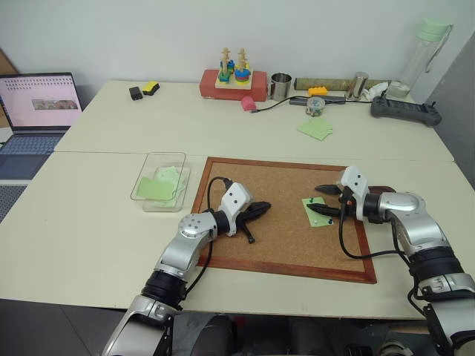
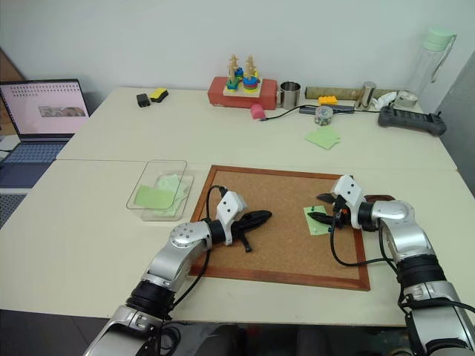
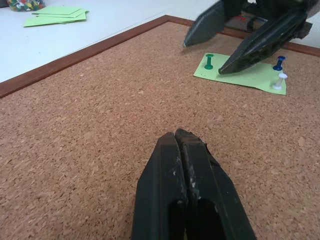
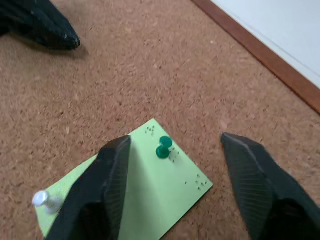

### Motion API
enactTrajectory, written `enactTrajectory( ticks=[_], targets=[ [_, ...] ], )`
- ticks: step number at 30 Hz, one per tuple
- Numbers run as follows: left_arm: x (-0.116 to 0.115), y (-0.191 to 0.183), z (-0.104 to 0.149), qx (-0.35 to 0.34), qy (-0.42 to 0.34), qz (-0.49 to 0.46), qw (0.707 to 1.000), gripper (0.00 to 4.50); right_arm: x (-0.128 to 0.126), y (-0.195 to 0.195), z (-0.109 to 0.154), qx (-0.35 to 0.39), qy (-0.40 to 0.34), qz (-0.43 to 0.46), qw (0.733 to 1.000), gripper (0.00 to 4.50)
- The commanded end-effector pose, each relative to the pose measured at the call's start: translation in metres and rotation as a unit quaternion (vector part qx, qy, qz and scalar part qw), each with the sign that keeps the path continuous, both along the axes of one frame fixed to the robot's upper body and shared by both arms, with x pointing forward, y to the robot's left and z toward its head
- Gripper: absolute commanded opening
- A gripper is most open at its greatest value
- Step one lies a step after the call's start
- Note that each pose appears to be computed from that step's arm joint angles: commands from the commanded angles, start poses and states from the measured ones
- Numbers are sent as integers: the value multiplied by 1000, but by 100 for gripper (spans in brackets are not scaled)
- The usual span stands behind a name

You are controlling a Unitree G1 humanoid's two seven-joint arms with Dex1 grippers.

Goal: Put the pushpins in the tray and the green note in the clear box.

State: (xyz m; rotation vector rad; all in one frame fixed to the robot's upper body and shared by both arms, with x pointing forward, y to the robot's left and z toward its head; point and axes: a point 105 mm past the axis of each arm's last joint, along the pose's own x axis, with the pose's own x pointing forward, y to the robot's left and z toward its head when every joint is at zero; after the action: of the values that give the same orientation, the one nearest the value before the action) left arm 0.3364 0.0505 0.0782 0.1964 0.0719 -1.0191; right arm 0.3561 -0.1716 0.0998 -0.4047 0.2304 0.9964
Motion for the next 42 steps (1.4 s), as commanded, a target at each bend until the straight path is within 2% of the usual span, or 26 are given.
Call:
enactTrajectory(
  ticks=[1,7,11,19,26,36,42],
  targets=[
    [-5,2,-15,10,31,6,999,0,2,3,10,2,-22,14,1000,209],
    [-5,2,-17,14,37,5,999,0,0,6,9,7,-20,20,1000,97],
    [-5,4,-19,20,46,5,999,0,-1,8,11,11,-21,25,999,5],
    [-5,5,-27,38,60,12,997,0,-2,12,22,37,-22,31,999,1],
    [2,10,-29,56,51,42,996,0,-2,12,46,120,4,17,993,1],
    [1,11,-36,66,60,48,995,0,-5,3,58,139,4,-4,990,1],
    [-2,9,-37,63,62,44,995,0,-1,-16,64,138,-3,-49,989,1]
  ],
)
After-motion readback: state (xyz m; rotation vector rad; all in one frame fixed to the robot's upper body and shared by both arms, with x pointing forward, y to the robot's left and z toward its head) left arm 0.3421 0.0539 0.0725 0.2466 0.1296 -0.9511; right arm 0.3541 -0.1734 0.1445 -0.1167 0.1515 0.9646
